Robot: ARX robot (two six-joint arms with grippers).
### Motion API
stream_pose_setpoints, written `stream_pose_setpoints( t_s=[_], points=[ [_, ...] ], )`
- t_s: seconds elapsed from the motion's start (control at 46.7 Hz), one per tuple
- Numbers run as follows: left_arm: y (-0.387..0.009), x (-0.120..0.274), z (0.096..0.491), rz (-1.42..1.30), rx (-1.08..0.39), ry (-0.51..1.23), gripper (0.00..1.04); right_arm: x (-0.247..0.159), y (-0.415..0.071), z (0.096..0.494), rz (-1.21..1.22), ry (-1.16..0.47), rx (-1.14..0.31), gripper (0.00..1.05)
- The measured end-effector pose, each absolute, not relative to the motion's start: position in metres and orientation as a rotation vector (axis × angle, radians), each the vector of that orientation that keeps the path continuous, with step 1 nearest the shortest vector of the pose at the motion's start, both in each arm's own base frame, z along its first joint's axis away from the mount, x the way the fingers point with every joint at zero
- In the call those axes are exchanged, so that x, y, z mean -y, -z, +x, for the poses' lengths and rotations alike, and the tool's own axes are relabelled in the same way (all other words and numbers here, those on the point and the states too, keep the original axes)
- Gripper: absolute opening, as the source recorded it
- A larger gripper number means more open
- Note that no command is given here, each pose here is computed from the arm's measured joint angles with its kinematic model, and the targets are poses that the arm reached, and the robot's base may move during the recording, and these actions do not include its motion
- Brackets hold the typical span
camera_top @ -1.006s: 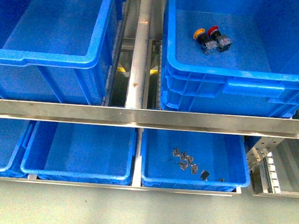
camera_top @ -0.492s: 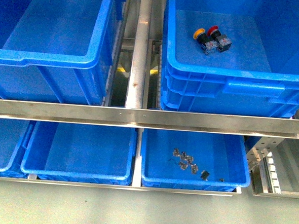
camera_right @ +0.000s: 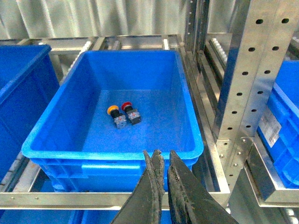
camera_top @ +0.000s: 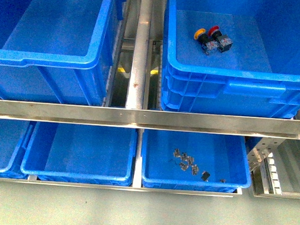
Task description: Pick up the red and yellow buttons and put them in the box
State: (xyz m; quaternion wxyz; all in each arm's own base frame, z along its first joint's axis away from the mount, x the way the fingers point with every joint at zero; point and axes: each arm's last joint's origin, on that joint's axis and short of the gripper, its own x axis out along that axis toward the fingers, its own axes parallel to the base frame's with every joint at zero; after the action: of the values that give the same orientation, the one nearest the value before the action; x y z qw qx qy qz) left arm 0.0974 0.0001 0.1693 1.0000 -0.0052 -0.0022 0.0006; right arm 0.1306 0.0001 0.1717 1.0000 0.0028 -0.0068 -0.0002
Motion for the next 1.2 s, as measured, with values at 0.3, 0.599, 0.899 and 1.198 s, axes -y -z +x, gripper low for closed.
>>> stream_pose_setpoints(
  t_s=[0.3,0.599,0.899,1.198],
  points=[
    [-0.169,0.0,0.097,-0.011,0.004,-0.001,0.03,0.0,-0.174,0.12,0.006,0.0,0.022,0.04],
    [-0.169,0.0,0.097,-0.011,0.004,-0.001,0.03,0.0,-0.174,0.112,0.006,0.0,0.023,0.04],
    [-0.169,0.0,0.097,-0.011,0.004,-0.002,0.03,0.0,-0.17,0.103,0.006,0.0,-0.003,0.04],
    [-0.169,0.0,0.097,-0.01,0.004,-0.002,0.03,0.0,-0.171,0.097,0.006,0.0,0.019,0.04]
  ],
)
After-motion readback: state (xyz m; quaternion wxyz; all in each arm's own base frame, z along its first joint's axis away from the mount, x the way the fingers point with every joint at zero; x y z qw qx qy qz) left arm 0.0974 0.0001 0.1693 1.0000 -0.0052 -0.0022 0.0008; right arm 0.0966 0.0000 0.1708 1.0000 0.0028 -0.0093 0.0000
